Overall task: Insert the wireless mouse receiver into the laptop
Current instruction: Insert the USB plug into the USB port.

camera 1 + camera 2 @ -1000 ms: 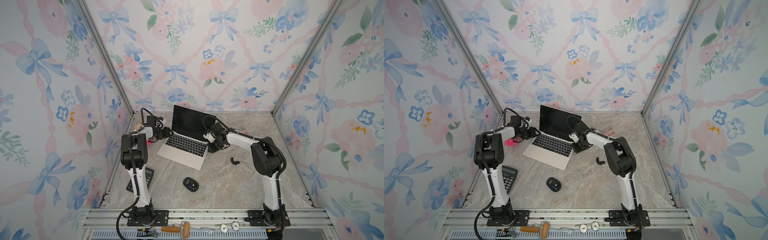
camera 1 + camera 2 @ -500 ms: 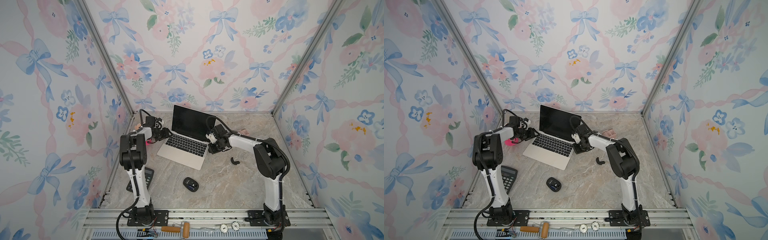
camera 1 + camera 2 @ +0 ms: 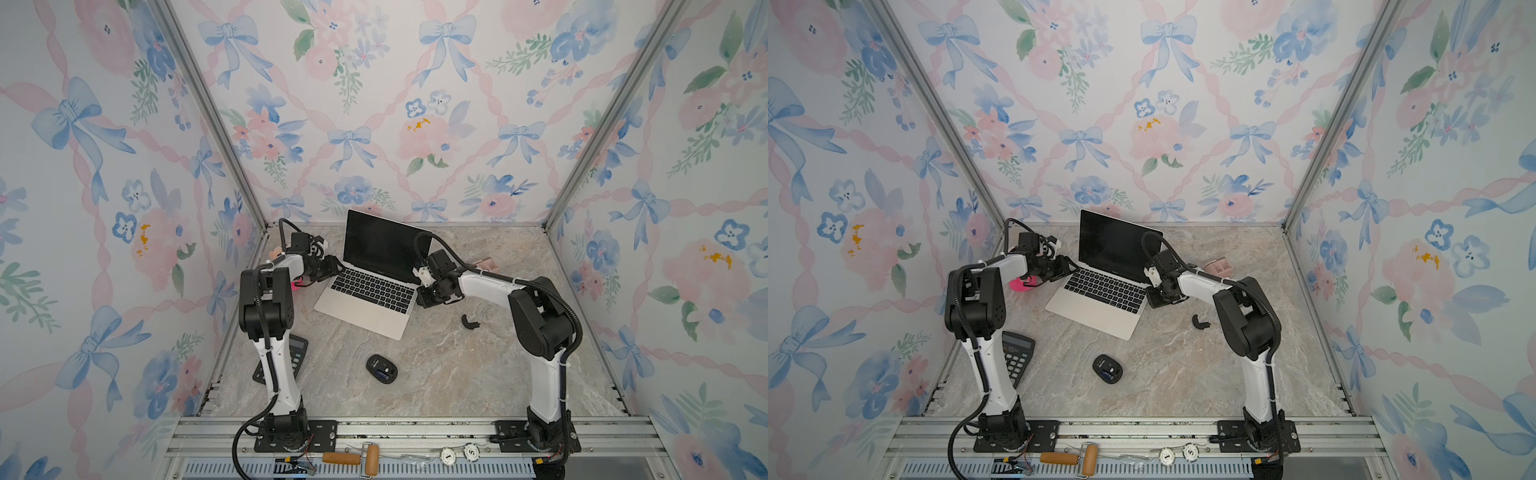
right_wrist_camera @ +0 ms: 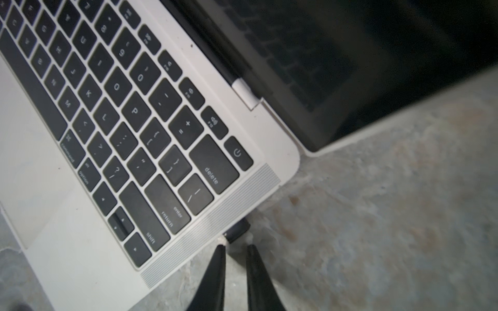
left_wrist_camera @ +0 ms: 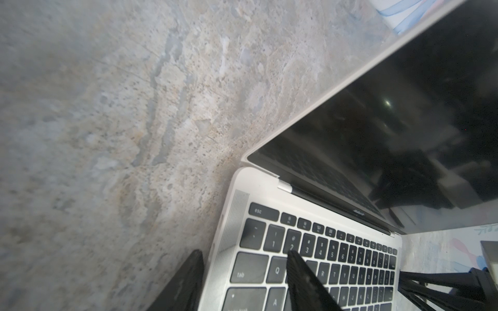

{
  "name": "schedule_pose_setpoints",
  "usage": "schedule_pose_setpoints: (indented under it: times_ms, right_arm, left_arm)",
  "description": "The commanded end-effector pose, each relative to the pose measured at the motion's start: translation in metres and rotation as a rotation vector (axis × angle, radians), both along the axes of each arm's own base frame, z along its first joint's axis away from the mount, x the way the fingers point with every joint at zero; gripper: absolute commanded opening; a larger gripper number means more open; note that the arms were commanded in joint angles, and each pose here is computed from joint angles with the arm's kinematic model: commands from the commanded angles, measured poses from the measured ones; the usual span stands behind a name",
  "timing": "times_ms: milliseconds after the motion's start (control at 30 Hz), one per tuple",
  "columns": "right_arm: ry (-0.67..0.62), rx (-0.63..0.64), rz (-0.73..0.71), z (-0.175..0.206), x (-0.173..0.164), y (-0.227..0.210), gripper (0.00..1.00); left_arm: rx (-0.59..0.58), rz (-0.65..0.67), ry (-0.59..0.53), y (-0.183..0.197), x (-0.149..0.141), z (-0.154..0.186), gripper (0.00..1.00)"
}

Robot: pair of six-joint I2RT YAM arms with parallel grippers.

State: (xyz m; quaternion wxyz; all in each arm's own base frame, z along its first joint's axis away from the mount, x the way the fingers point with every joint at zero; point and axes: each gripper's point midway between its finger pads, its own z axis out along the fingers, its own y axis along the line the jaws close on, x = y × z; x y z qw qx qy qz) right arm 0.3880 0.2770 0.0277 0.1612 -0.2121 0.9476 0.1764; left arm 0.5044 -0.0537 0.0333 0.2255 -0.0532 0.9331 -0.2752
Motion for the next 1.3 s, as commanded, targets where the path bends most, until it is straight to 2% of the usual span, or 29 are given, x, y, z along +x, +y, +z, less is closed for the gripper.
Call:
schedule_pose_setpoints:
  times_ms: [0,233,533,900,1100,1267]
  right_arm:
    - [-0.013,0.008,-0.015,0.022,-0.005,-0.002,0.22]
    - [-0.030,0.022,-0.054,0.042,-0.003,-0.011,0.24]
    - [0.032,-0.015,-0.081,0.010,-0.003,-0.020,0.16]
    - [0.068,-0.011,-0.046,-0.020,0.003,-0.001,0.14]
    - [0.053,0.004,-0.041,-0.016,0.011,0.008,0.14]
    - [0.015,-0.047,-0.074,-0.004,0.008,-0.009,0.14]
  left_arm:
    - [0.039,0.049,0.358,0.007,-0.073,-0.072,0.54]
    - [0.037,0.048,0.357,0.007,-0.073,-0.071,0.54]
    - [0.034,0.048,0.361,0.007,-0.074,-0.072,0.53]
    - [0.046,0.054,0.375,0.008,-0.084,-0.072,0.53]
    - [0.065,0.064,0.358,0.012,-0.087,-0.065,0.53]
    - [0.070,0.068,0.302,0.018,-0.082,-0.043,0.57]
